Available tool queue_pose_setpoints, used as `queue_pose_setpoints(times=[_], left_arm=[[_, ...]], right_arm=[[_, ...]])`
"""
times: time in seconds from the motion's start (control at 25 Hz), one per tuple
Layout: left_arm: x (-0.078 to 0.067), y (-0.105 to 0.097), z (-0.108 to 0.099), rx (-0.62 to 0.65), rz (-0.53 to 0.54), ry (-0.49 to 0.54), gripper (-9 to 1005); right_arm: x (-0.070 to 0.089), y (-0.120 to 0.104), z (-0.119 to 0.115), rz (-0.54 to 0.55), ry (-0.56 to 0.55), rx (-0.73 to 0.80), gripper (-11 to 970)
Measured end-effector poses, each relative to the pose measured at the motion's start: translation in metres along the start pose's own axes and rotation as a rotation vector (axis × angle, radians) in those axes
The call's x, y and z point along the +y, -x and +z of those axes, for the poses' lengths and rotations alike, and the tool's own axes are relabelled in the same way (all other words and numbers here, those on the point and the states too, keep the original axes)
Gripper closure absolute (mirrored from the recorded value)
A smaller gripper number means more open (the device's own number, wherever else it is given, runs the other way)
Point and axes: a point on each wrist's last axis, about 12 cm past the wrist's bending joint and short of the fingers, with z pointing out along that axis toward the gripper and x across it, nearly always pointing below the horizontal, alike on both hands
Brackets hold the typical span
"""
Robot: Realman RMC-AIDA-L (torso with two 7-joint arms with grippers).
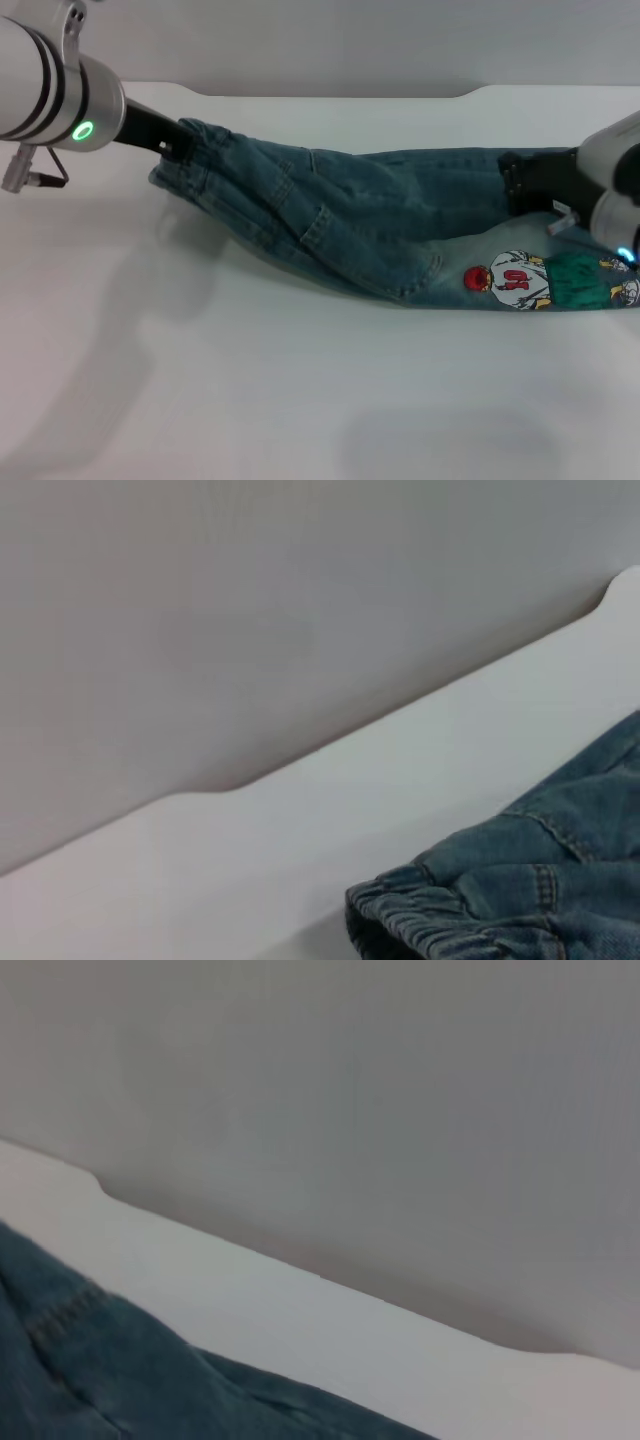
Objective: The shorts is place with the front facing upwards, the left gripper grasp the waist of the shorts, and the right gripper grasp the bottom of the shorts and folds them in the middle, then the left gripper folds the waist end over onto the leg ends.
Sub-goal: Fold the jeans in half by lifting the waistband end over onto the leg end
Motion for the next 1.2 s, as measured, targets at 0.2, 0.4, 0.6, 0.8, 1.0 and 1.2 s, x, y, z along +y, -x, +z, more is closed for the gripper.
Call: queue_pose_setpoints(times=[0.2,0.4,0.6,0.8,1.0,1.2], left_arm=[[-0.003,0.005,-0.006,-0.031,0.010,-0.003,967],[-0.004,0.004,-0.005,-0.024,0.012,-0.005,967],[-0.003,0.000,-0.003,-0.013,0.007,-0.005,967],[-0.002,-0.002,-0.002,-0.004,0.004,-0.007,967],[-0.002,-0.003,0.000,-0.003,0.004,-0.008,967],[-0.003,-0.004,0.002,0.002,0.007,-0.011,967]], right_arm=[[0.016,0.005,0.010,-0.089,-0.078,-0.001,960],[0.021,0.012,0.013,-0.077,-0.163,-0.025,960],[0.015,0.017,0.012,-0.049,-0.226,-0.044,959],[0.015,0.024,0.008,-0.034,-0.283,-0.079,959],[0.025,0.038,0.003,-0.045,-0.419,-0.203,959],[0.047,0.039,-0.013,-0.068,-0.464,-0.503,959]])
